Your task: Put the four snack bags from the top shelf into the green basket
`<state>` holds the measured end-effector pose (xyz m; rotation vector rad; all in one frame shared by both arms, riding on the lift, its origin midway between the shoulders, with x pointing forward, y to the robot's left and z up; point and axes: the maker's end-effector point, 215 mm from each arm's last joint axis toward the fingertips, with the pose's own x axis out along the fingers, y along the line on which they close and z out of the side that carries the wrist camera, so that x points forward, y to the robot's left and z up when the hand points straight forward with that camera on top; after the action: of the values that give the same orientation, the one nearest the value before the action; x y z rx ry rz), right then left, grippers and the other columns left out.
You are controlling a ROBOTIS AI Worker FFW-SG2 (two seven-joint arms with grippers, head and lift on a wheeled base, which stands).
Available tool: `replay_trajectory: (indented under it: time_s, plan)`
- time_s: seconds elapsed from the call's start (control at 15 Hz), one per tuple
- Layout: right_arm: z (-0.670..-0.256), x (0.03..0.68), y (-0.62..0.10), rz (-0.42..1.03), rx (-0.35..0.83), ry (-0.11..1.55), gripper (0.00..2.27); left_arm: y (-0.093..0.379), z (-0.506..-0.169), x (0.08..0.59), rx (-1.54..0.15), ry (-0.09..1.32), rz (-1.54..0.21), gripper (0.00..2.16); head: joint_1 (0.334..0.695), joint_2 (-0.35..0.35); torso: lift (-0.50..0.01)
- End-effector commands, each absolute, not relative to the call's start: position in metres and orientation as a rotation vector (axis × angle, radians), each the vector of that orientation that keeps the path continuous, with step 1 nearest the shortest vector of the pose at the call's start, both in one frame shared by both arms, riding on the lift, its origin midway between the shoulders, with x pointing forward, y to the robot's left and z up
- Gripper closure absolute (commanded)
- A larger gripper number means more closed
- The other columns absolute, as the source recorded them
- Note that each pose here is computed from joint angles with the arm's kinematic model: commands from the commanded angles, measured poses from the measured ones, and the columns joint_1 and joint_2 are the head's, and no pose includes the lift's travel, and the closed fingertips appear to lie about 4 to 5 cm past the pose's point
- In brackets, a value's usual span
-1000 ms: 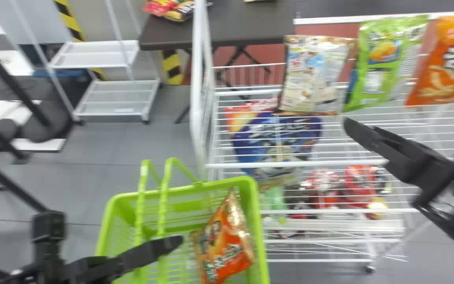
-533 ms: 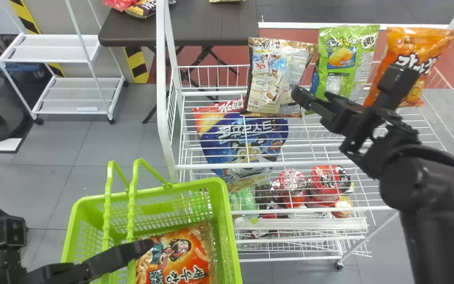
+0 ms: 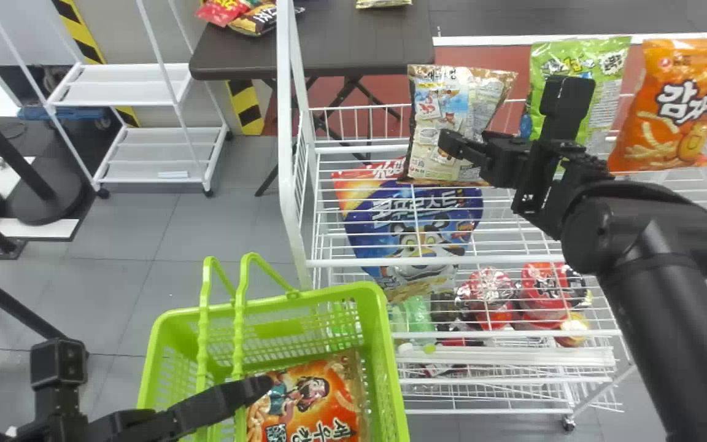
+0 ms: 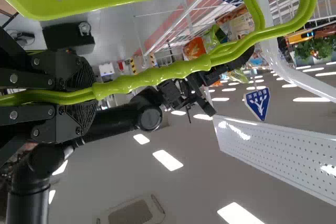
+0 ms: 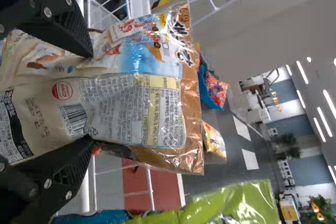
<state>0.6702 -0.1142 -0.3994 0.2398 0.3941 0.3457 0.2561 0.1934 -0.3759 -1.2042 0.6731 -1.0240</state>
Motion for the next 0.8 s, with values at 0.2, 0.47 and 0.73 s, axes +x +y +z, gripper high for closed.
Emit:
replay_trajectory:
  time_s: [0.2,0.47,0.73]
  plan:
    - [-0.414,0.666,-0.121,0.323,0.208,0.448,2.26,0.194,-0.375,0.256,-1.209,0.668,-1.031,2.15,0.695,0.093,0.000]
    - [-0.387,0.653,-0.113,0.369,0.207,0.377,2.26,0.195,-0.375,0.256,-1.209,0.668,-1.029,2.15,0.695,0.095,0.000]
    - [-0.363,0.595,-0.103,0.420,0.253,0.376,2.26,0.197,-0.377,0.255,-1.213,0.669,-1.022,2.15,0.695,0.109,0.000]
